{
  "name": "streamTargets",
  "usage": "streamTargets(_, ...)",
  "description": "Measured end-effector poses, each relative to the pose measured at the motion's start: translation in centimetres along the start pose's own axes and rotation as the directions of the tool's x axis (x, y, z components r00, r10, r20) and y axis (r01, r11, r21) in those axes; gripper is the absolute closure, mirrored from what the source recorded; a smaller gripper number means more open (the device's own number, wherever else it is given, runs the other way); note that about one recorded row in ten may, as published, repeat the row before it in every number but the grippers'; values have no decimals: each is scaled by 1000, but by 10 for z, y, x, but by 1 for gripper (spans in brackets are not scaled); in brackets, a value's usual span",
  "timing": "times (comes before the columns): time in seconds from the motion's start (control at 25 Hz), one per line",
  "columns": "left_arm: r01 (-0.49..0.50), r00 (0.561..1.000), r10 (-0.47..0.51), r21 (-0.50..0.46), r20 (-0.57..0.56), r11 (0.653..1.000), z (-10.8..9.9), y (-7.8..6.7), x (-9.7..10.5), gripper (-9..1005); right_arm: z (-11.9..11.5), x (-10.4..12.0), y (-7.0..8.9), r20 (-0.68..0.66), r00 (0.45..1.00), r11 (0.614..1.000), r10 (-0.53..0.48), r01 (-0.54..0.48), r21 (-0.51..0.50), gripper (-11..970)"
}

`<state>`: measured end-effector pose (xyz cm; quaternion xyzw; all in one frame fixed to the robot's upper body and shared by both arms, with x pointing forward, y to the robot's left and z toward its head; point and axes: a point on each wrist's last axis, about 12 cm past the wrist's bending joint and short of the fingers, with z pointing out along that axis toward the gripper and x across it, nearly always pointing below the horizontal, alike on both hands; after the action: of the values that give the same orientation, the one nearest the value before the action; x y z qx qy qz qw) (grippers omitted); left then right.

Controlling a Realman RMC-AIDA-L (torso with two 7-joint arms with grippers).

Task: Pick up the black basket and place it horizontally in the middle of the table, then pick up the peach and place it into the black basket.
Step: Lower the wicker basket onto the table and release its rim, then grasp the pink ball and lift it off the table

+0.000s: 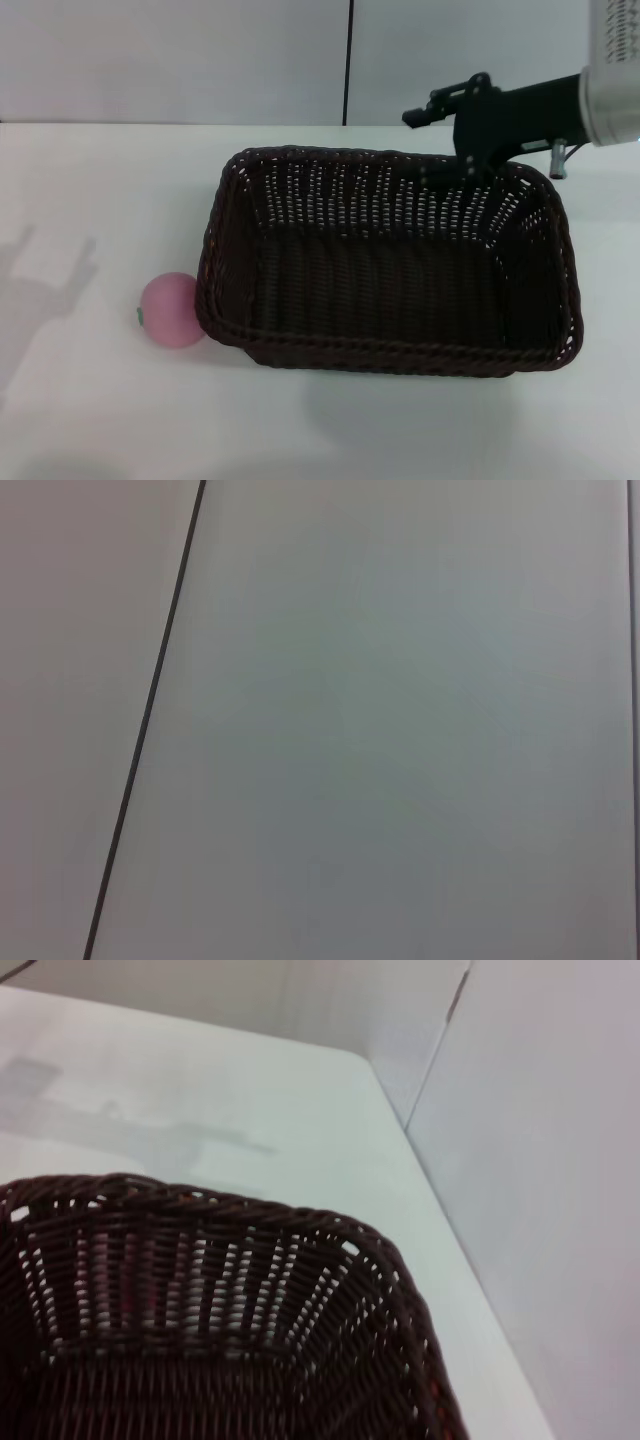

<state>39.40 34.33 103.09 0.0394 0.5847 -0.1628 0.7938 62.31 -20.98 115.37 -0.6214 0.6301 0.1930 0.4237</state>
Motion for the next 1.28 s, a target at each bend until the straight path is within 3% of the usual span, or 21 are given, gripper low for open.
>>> streamTargets(0.08,-16,1000,16,18,-14,1000,0,2,-1,282,-10,-1,2,51,998,999,32,-34,29,353)
streamTargets(0.2,-30,996,40,129,-75,991,3,4,-1,284,-31,1,8,189,977,989,97,-116,90,353)
streamTargets(0.28,-9,990,39,216,-133,976,6,7,-2,285,-49,7,17,304,942,971,141,-191,141,353)
streamTargets(0.32,25,978,37,290,-206,957,8,12,-3,286,-66,16,27,417,891,944,179,-275,183,354)
streamTargets(0.36,25,978,37,290,-206,957,8,12,-3,287,-66,16,27,417,891,944,179,-275,183,354)
streamTargets(0.6,64,936,88,409,-341,910,13,17,-2,290,-96,57,66,635,726,821,266,-516,246,354)
streamTargets(0.72,114,885,113,447,-451,887,19,14,11,292,-105,79,89,716,640,749,278,-611,255,354)
streamTargets(1.0,136,847,145,472,-511,871,26,5,27,296,-105,91,106,757,583,713,294,-662,233,355)
streamTargets(1.28,158,809,178,499,-561,852,26,-1,37,301,-104,90,107,759,580,724,297,-655,218,354)
